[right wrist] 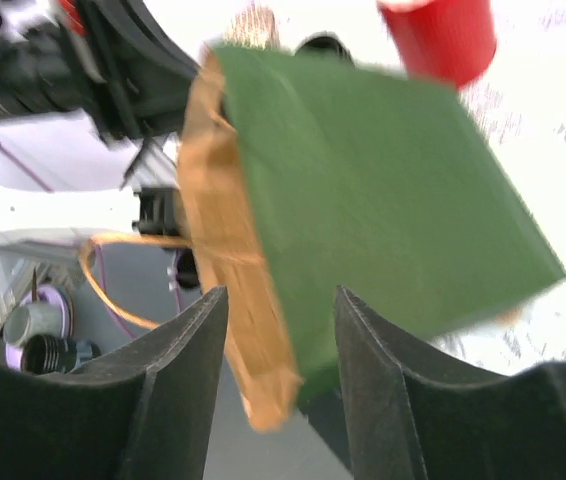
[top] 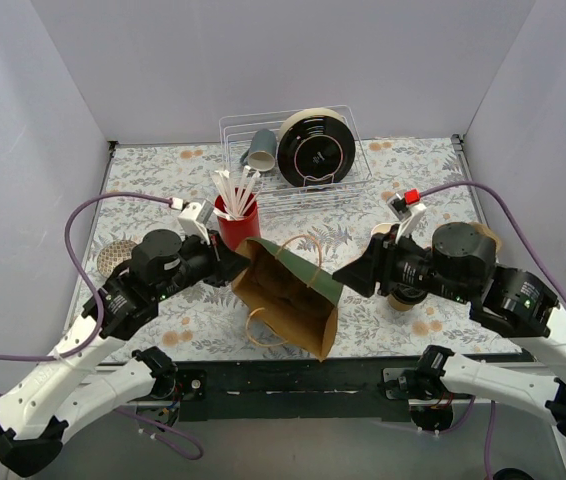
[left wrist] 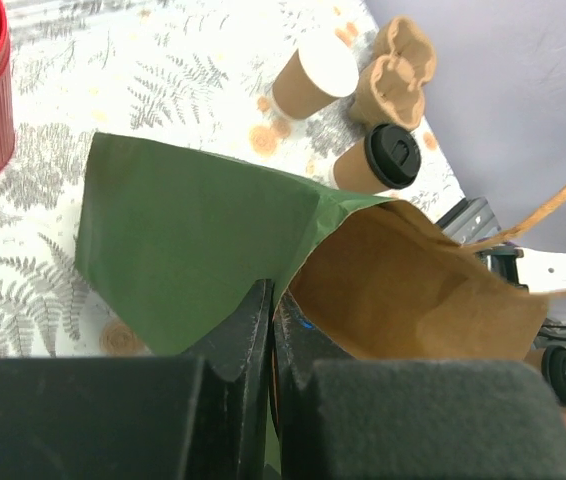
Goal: Pack the takeout coffee
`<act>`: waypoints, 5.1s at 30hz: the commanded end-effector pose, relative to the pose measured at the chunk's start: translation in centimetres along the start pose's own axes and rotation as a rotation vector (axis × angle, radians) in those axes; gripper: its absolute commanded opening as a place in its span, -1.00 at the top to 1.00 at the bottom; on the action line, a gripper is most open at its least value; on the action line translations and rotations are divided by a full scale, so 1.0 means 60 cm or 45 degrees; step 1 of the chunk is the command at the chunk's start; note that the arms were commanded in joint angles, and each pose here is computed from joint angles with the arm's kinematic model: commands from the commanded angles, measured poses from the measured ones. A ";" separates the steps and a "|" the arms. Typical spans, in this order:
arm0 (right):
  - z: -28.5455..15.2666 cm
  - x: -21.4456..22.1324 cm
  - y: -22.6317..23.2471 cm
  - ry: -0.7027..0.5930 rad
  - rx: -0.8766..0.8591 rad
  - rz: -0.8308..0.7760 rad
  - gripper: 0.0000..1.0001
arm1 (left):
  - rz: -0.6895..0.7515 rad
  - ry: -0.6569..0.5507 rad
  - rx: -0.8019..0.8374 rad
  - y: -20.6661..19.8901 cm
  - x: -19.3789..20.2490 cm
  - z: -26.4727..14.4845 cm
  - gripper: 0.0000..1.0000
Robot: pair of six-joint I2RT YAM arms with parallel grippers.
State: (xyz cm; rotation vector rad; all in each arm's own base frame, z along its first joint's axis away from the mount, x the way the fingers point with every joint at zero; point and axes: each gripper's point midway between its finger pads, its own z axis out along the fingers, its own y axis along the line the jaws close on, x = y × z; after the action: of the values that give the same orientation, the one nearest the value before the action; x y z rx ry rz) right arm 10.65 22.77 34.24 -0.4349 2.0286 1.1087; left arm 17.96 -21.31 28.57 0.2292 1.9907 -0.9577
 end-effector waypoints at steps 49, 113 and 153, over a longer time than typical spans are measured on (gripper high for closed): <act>0.195 0.030 -0.055 0.371 -0.090 -1.062 0.93 | -0.438 0.362 -0.353 0.007 0.020 0.058 0.75; 0.047 -0.180 0.004 0.029 0.398 -0.287 -0.20 | -0.355 0.078 -0.293 0.000 -0.057 0.057 1.00; -0.008 -0.134 -0.187 0.013 1.124 -0.123 -0.37 | -0.340 0.223 -0.426 0.039 -0.003 0.056 1.00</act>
State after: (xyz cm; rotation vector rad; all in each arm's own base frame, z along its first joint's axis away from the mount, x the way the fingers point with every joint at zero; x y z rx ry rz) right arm 19.70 20.89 39.70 -0.2111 2.0807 0.5595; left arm 22.32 -23.11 26.27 -0.0763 2.2661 -0.8251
